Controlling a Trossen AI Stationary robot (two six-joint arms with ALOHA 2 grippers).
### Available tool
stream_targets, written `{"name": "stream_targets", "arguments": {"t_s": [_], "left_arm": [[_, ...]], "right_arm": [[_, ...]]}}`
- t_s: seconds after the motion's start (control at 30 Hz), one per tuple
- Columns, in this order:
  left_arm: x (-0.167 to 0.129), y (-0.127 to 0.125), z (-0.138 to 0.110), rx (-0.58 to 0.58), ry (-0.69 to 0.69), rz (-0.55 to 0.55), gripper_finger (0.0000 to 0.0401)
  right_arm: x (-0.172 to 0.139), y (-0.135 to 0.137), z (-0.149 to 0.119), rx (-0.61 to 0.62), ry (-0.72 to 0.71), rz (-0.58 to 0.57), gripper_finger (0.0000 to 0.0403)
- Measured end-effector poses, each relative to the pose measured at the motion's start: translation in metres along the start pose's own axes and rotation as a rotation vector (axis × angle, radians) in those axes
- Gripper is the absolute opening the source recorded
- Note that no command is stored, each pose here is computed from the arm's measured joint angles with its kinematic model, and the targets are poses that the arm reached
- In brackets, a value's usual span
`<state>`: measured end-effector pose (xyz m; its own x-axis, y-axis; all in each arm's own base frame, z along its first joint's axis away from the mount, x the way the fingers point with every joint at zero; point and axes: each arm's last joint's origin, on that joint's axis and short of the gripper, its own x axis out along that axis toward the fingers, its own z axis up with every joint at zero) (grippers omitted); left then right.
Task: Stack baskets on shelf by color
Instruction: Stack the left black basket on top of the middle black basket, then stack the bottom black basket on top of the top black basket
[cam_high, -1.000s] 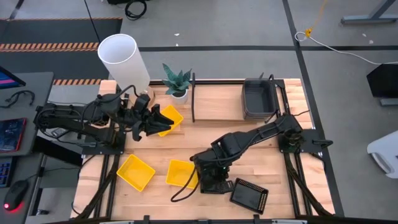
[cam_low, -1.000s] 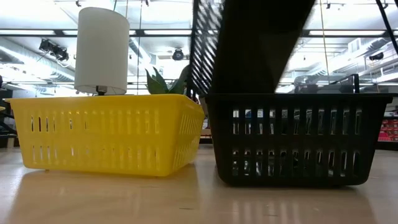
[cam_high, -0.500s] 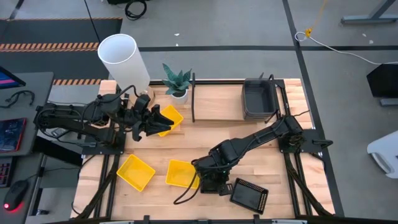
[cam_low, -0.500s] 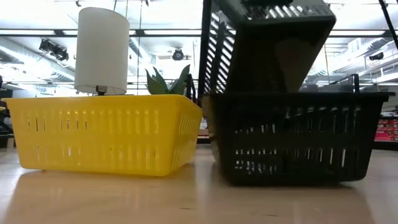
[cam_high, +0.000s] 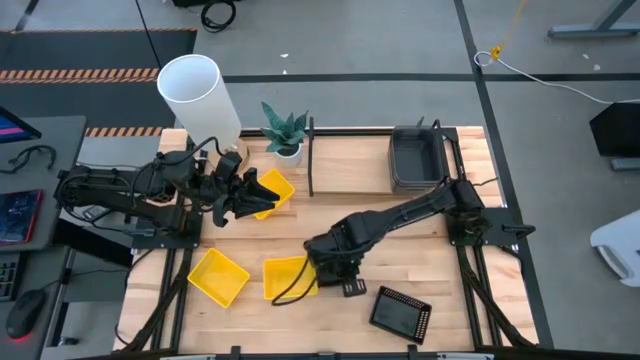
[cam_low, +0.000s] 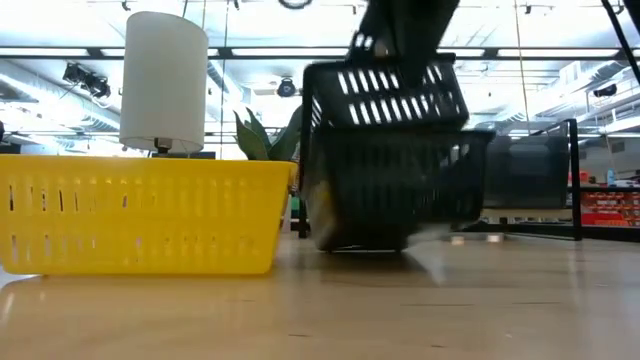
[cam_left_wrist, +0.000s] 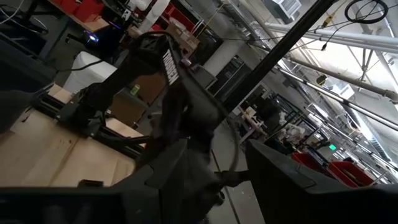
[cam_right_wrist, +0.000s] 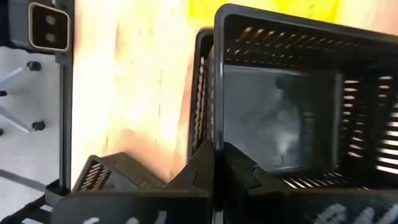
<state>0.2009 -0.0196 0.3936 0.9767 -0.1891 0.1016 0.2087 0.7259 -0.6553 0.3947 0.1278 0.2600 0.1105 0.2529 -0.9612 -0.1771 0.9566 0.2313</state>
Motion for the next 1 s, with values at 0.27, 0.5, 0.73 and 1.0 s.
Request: {"name": "stream_targets", "arguments": {"t_s": [0.27,0.5,0.73,1.0], "left_arm": [[0.000,0.000,0.000,0.000,0.000,0.001,0.0172],[0.000,0.000,0.000,0.008,-0.007,0.009,0.0172],[0.000,0.000,0.000,0.009,-0.007,0.009,0.0172],[0.000,0.000,0.000,0.010,-0.007,0.009,0.0172]], "right_arm": [[0.016,-0.015,-0.004,-0.009,0.029,0.002,0.0011],[0.020,-0.031,-0.006,-0.009,0.044,-0.024,0.0033],[0.019,-0.044,-0.006,0.000,0.043,-0.026,0.0065],[0.018,-0.050,-0.006,0.014,0.050,0.001,0.0100]]}}
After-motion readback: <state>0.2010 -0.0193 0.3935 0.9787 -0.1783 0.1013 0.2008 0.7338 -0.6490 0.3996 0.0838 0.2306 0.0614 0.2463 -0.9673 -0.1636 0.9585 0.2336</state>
